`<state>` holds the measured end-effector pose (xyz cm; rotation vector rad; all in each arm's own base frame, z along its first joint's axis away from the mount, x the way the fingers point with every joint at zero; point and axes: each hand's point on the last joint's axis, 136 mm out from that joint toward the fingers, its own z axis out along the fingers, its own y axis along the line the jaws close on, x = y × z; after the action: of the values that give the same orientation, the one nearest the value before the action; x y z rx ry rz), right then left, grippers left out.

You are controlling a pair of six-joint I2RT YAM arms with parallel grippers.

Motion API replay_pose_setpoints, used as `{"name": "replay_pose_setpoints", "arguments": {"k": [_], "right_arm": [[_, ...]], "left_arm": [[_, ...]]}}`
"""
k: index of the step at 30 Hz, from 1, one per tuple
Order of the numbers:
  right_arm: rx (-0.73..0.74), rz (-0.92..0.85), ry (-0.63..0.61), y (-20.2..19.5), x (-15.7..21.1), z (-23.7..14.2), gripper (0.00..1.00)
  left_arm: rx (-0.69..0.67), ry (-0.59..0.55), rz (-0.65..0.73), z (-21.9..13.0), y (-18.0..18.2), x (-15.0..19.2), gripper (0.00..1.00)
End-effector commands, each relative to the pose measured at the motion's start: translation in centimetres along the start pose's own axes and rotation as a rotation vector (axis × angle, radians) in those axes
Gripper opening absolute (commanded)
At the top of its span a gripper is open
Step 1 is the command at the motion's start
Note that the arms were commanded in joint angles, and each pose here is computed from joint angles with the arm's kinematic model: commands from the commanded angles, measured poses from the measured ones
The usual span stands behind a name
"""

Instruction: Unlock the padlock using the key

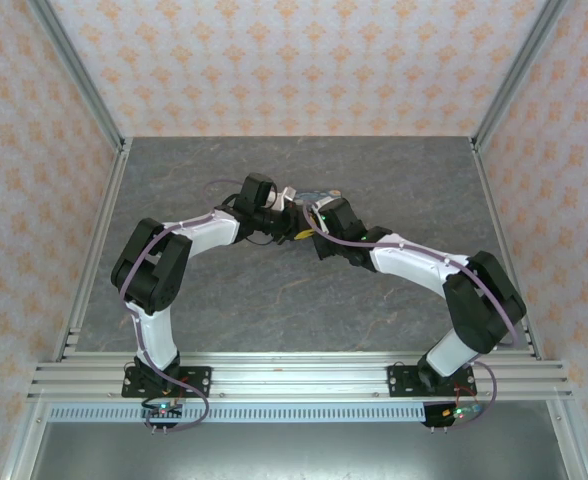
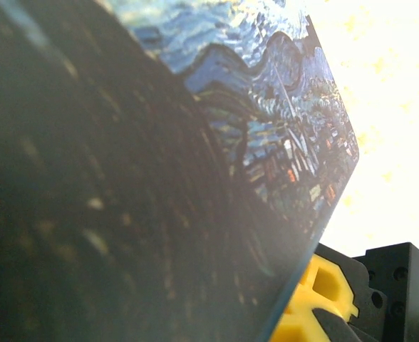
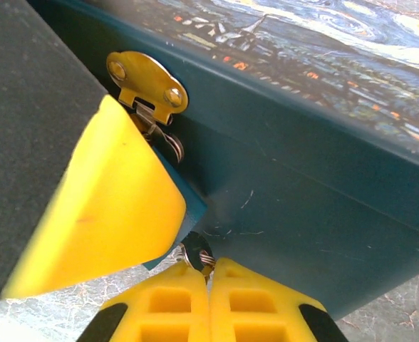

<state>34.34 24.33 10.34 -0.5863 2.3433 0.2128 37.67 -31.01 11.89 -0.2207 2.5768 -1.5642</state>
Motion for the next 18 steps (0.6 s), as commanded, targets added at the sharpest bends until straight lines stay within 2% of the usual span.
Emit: {"name": "replay_pose_setpoints", "arguments": {"k": [1, 2, 3, 4, 7, 13, 16, 18], "right_arm": [[-0.038, 0.05, -0.057, 0.3, -2.2, -0.7, 0.0], [-0.053, 0.055, -0.057, 0.3, -2.0, -0.9, 0.08], [-0.069, 0.06, -0.058, 0.4, -1.9, -1.2, 0.25], [-0.07, 0.069, -0.062, 0.2, -1.8, -1.6, 0.34], [-0.088, 0.145, -0.088, -0.8, -1.2, -3.1, 0.46], [-0.128, 0.395, -0.185, -2.6, 0.1, -5.9, 0.58], [-0.19, 0.52, -0.2, -1.9, 0.8, -6.2, 0.6], [-0.233, 0.6, -0.205, -1.5, 1.1, -6.1, 0.61]], "left_arm": [[0.051, 0.038, 0.058, 0.2, -1.5, 0.4, 0.0], [0.049, 0.038, 0.058, 0.2, -1.5, 0.4, 0.0], [0.042, 0.034, 0.056, 0.2, -1.3, 0.4, 0.0], [0.033, 0.03, 0.056, 0.1, -1.1, 0.3, 0.0], [0.004, 0.025, 0.052, 0.2, -0.3, 0.4, 0.0], [-0.087, 0.031, 0.06, 0.7, 2.9, 1.0, 0.01], [-0.139, 0.054, 0.05, 1.4, 5.2, 1.8, 0.08], [-0.155, 0.059, 0.045, 1.8, 6.2, 2.2, 0.17]]}}
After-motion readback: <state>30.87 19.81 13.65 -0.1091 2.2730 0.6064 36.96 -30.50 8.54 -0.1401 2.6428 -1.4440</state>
